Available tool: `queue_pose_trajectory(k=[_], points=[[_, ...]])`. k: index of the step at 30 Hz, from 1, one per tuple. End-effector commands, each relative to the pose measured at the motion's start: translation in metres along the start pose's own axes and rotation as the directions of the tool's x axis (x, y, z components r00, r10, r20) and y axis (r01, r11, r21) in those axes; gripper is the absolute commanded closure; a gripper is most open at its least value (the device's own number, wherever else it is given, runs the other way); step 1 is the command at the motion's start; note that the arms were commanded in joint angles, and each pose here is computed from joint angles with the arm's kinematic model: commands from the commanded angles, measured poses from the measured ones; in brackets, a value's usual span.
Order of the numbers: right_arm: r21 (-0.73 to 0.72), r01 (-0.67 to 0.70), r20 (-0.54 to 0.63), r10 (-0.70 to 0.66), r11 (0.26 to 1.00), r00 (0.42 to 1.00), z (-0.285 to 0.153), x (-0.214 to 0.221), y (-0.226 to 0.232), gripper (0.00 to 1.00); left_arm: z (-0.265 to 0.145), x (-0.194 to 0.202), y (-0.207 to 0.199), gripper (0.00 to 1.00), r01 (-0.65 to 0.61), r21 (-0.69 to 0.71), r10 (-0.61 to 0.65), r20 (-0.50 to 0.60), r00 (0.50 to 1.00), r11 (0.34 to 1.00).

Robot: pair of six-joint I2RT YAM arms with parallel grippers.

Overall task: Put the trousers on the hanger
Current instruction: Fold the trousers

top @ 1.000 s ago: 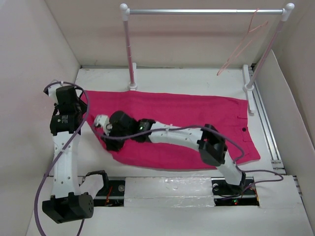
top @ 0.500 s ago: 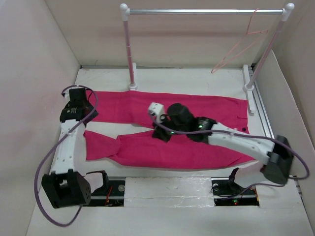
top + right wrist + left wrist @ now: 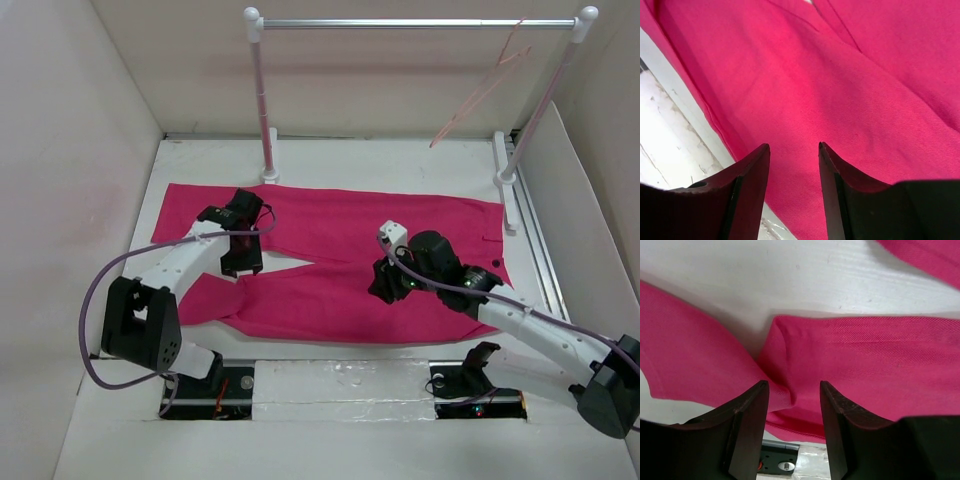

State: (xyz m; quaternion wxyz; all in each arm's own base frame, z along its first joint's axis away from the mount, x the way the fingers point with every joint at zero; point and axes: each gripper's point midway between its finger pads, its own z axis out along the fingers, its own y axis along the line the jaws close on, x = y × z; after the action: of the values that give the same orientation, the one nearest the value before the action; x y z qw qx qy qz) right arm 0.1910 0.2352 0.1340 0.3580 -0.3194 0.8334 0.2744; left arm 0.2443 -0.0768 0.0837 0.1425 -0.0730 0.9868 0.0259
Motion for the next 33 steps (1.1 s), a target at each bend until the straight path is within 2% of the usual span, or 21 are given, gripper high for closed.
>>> queue_pose_trajectory(k=[1, 9, 15, 17, 19, 20, 22, 27, 29, 31, 33], points=[[-0.046, 0.008, 0.083, -0.004, 0.999, 0.997, -0.005, -0.018, 0.003, 0.50, 0.001, 0.031, 0.010, 0.59, -0.015, -0.084, 0.009, -0.071, 0.997, 0.996], [-0.074, 0.041, 0.098, -0.033, 0.996, 0.995, -0.012, -0.027, 0.000, 0.50, 0.004, 0.038, 0.027, 0.60, 0.072, -0.217, -0.083, -0.044, 0.996, 0.973], [-0.100, 0.045, 0.099, -0.035, 0.994, 0.994, -0.015, -0.024, 0.001, 0.50, 0.008, 0.028, 0.043, 0.70, 0.074, -0.350, -0.086, -0.020, 0.996, 0.934], [-0.101, 0.042, 0.104, -0.032, 0.994, 0.994, -0.017, -0.022, 0.000, 0.50, 0.009, 0.026, 0.046, 0.77, 0.071, -0.380, -0.087, -0.024, 0.996, 0.922], [-0.100, 0.038, 0.107, -0.027, 0.994, 0.994, -0.019, -0.022, -0.001, 0.50, 0.010, 0.025, 0.047, 0.97, 0.066, -0.393, -0.084, -0.028, 0.996, 0.917], [-0.099, 0.031, 0.103, -0.021, 0.995, 0.994, -0.020, -0.020, -0.003, 0.51, 0.010, 0.023, 0.046, 1.00, 0.068, -0.395, -0.084, -0.025, 0.996, 0.916], [-0.092, 0.033, 0.101, -0.024, 0.995, 0.995, -0.021, -0.021, -0.005, 0.51, 0.005, 0.017, 0.050, 1.00, 0.079, -0.420, -0.087, 0.000, 0.996, 0.904], [-0.075, 0.004, 0.073, 0.001, 0.997, 0.997, -0.022, -0.013, -0.013, 0.51, -0.033, -0.035, 0.073, 1.00, 0.261, -0.405, -0.190, 0.207, 0.960, 0.877], [-0.072, -0.008, 0.059, 0.012, 0.997, 0.998, -0.021, -0.007, -0.015, 0.51, -0.039, -0.054, 0.095, 1.00, 0.363, -0.362, -0.286, 0.250, 0.925, 0.859], [-0.064, -0.019, 0.053, 0.022, 0.998, 0.998, -0.021, -0.003, -0.018, 0.51, -0.037, -0.058, 0.106, 1.00, 0.397, -0.324, -0.331, 0.241, 0.913, 0.859], [-0.054, -0.031, 0.043, 0.033, 0.998, 0.999, -0.021, -0.001, -0.022, 0.50, -0.030, -0.068, 0.125, 1.00, 0.465, -0.307, -0.393, 0.269, 0.879, 0.831]])
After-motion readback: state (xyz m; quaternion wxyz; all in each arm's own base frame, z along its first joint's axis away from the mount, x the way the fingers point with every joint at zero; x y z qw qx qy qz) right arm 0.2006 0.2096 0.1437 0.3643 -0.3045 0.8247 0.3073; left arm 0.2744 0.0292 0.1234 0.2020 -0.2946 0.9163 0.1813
